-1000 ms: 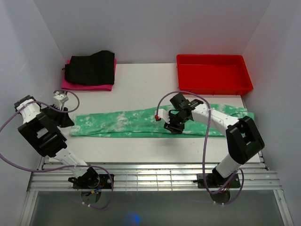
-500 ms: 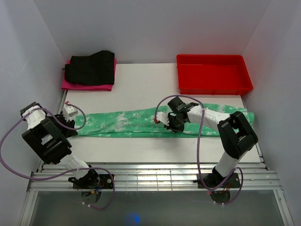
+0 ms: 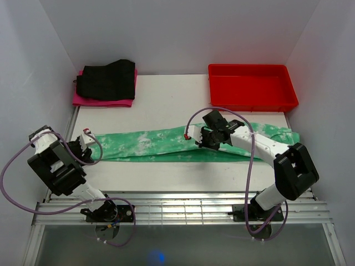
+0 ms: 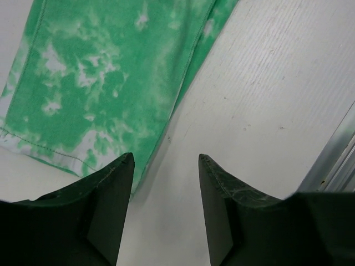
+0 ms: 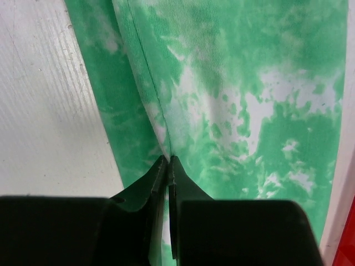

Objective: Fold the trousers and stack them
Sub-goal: Fold the trousers

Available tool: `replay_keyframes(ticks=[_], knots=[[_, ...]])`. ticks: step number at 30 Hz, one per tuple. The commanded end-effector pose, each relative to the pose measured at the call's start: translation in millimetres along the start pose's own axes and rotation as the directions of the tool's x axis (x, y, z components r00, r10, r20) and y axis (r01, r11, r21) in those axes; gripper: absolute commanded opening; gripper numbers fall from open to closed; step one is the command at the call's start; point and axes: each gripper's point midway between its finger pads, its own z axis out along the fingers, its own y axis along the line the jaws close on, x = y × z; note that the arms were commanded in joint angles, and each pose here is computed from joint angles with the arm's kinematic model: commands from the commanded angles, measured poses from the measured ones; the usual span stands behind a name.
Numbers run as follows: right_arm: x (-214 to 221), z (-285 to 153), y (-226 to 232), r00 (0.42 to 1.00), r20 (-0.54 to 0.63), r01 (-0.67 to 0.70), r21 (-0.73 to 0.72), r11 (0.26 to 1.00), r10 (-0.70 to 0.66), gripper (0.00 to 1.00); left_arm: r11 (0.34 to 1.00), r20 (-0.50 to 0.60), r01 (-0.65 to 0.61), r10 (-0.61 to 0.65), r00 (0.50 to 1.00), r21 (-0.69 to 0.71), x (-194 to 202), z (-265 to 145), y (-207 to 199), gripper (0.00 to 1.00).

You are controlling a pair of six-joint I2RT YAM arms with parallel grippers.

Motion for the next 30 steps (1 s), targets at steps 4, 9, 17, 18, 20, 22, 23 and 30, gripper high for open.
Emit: replay_keyframes(ticks=[4,9,17,18,20,22,23,30], knots=[[10,5,15,1.000,-0.017,0.005,-0.043,0.999,-0.006,0.08,0.980,-0.015,-0.200,0.200,0.980,0.024,10,11,3,0.58],[36,20,38,0.998,-0.054,0.008,-0.100,0.995,-0.014,0.08,0.978,-0.063,-0.207,0.208,0.976,0.014,25,23,11,0.43],[58,31,51,0.996,-0.087,0.025,-0.119,0.993,-0.036,0.08,1.000,0.032,-0.017,0.018,0.999,-0.012,7,1,32,0.29],[56,30,50,0.996,-0.081,0.026,-0.118,0.993,-0.036,0.08,0.999,0.068,0.025,-0.023,0.997,-0.027,-2,-7,37,0.32],[50,30,49,0.997,-0.070,0.013,-0.128,0.992,-0.022,0.08,0.978,0.194,0.206,-0.195,0.961,-0.036,-33,-18,45,0.44],[45,31,49,0.998,-0.063,0.000,-0.148,0.989,-0.009,0.08,0.962,0.289,0.263,-0.231,0.929,-0.074,-61,-32,60,0.53],[45,33,50,0.997,-0.071,-0.006,-0.161,0.987,-0.005,0.08,0.962,0.303,0.260,-0.223,0.926,-0.088,-72,-36,57,0.55],[40,32,42,0.997,-0.075,-0.044,-0.152,0.987,0.033,0.36,0.871,0.188,0.490,-0.479,0.857,-0.014,-78,41,27,0.58]])
